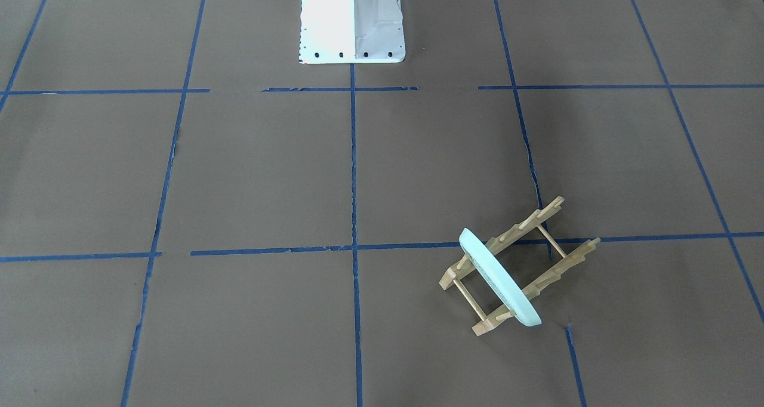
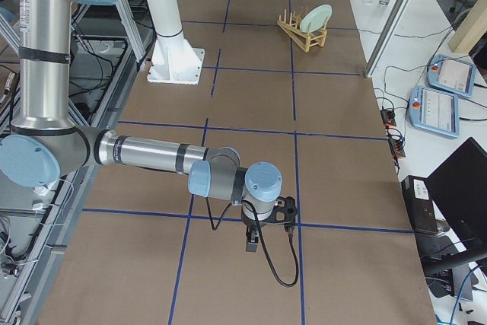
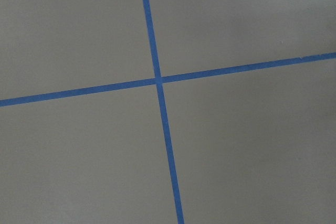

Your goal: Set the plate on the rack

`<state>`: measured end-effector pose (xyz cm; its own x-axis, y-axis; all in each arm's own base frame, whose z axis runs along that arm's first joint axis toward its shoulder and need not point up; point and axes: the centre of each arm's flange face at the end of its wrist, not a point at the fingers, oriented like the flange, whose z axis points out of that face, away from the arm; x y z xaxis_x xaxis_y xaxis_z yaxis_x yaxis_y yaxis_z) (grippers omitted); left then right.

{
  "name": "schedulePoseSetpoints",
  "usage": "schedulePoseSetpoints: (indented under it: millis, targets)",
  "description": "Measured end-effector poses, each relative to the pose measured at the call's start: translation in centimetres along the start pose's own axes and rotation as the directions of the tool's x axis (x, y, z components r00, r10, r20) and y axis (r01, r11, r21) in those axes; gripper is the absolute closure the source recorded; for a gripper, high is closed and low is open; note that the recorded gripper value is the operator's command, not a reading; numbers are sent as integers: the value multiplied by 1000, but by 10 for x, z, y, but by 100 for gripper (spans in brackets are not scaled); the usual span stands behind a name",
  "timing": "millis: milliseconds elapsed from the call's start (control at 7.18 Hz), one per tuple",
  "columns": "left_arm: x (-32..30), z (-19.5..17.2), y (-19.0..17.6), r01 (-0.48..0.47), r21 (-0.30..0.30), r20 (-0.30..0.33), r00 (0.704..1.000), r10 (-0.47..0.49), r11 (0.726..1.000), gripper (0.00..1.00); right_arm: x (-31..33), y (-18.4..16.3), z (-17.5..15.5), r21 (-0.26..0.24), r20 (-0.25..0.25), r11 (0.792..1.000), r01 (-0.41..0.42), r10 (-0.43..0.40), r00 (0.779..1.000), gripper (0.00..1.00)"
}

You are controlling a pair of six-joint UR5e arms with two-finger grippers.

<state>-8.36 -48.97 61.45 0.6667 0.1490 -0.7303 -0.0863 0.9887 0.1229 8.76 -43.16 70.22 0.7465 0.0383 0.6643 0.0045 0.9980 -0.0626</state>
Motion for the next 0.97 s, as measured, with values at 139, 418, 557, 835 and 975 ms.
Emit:
schedulePoseSetpoints:
  millis: [139, 418, 557, 835, 975]
  targets:
    - [-3, 1, 3, 3, -1, 5, 1000, -3, 1000, 0, 0, 0, 0, 0, 0, 1000, 0, 0, 1000, 0]
    - [-6, 2, 6, 5, -3, 8, 1000, -5, 1000, 0, 0, 0, 0, -1, 0, 1000, 1, -1, 1000, 0]
    - [-6, 2, 7, 5, -4, 8, 1000, -5, 1000, 0, 0, 0, 0, 0, 0, 1000, 1, -1, 1000, 0]
    - [-7, 3, 9, 7, -5, 8, 1000, -7, 1000, 0, 0, 0, 0, 0, 0, 1000, 0, 0, 1000, 0]
    - [-6, 3, 10, 7, -5, 8, 1000, -7, 1000, 0, 0, 0, 0, 0, 0, 1000, 0, 0, 1000, 0]
